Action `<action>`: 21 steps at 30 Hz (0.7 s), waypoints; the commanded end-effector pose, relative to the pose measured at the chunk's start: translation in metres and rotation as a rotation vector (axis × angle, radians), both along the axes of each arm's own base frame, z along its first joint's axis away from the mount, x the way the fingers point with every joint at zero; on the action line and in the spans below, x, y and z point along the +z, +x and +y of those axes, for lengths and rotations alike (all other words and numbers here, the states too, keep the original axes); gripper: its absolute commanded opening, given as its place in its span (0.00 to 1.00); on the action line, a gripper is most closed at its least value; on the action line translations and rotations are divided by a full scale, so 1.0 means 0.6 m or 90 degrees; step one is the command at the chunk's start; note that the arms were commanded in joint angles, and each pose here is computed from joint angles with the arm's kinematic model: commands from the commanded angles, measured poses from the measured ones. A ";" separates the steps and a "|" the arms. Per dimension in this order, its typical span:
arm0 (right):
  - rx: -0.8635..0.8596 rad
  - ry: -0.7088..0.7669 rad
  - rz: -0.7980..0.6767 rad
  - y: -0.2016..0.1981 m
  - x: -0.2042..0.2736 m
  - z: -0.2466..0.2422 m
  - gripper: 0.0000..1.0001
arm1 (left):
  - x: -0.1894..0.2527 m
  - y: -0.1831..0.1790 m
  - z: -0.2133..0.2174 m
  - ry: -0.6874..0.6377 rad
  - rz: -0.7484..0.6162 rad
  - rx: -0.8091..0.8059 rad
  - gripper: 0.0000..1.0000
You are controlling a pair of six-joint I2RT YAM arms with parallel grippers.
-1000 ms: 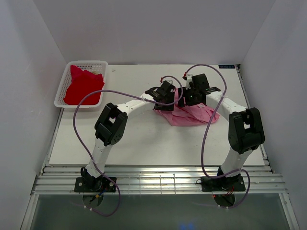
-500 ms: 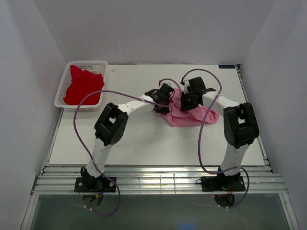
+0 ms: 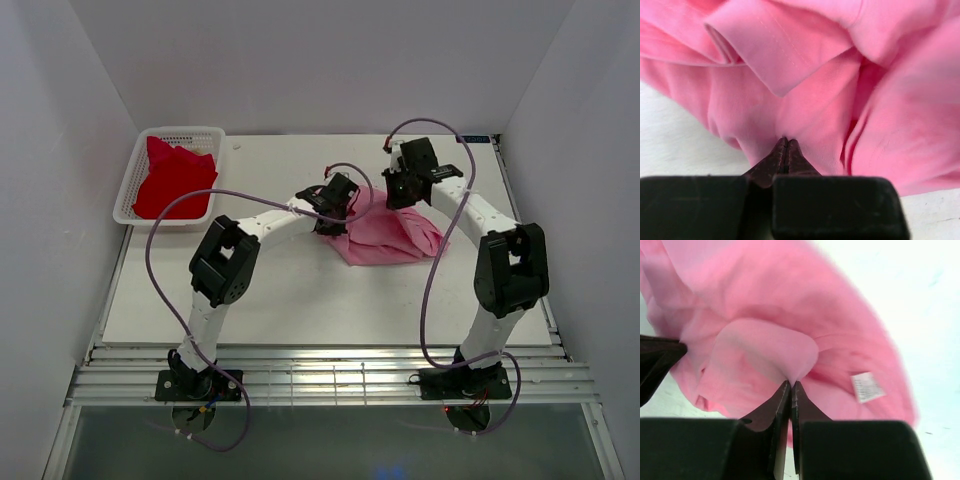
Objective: Fold and stack the t-shirts
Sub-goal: Flatten out the tshirt
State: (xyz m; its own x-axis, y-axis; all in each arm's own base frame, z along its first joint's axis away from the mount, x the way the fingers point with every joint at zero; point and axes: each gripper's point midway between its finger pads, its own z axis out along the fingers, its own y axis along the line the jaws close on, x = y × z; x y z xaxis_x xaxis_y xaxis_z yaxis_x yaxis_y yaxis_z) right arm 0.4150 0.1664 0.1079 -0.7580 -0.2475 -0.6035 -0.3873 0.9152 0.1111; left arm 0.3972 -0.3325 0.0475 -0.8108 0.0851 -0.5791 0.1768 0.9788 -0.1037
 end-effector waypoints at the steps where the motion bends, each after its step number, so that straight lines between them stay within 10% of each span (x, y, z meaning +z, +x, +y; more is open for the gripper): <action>1: -0.025 -0.010 -0.126 0.035 0.153 -0.034 0.08 | 0.135 0.027 0.073 -0.004 -0.089 0.059 0.00; 10: -0.146 -0.098 -0.233 0.051 0.307 -0.153 0.08 | 0.367 0.008 0.205 -0.057 -0.242 0.179 0.00; 21: -0.310 -0.238 -0.213 0.001 0.303 -0.286 0.08 | 0.269 -0.122 0.291 -0.059 -0.142 0.287 0.00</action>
